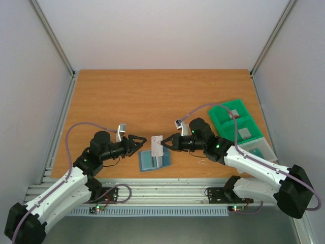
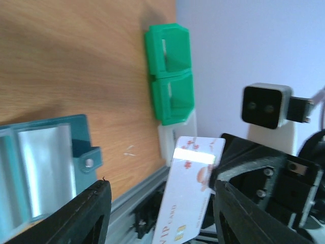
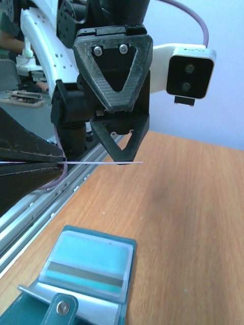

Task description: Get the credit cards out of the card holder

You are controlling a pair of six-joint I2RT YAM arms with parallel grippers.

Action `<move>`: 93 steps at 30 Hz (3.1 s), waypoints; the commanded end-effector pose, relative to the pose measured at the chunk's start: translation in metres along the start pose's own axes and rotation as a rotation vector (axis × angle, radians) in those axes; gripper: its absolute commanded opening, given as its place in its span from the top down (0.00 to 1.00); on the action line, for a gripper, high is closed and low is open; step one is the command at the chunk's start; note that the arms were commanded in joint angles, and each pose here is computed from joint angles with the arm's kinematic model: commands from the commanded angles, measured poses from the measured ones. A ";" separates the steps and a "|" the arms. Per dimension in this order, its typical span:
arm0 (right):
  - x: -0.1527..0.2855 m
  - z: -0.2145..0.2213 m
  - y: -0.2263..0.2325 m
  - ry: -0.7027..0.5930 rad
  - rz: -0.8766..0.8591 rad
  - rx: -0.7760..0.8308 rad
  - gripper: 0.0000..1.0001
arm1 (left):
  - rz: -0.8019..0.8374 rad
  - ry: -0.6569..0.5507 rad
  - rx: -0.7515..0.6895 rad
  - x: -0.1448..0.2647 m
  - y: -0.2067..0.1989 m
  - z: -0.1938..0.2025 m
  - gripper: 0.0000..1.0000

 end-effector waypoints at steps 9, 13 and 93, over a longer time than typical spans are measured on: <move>-0.003 -0.011 0.022 -0.016 -0.169 -0.028 0.99 | 0.182 0.053 -0.068 -0.006 -0.026 -0.003 0.51; -0.007 -0.011 0.020 0.008 -0.179 -0.032 0.99 | 0.210 0.048 -0.073 -0.005 -0.029 -0.003 0.72; 0.010 0.005 0.055 0.591 -0.309 0.272 0.99 | 0.382 0.458 -0.423 -0.003 -0.070 0.044 0.99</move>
Point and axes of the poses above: each gripper's point midway between its finger pads, its own x axis back along the fingers, its own y axis along the line the jaws close on, z = x × y, the point moved 9 cm from there along x, back along the fingers, and after that the axes turned 1 degree about x, right-handed, at the moved point
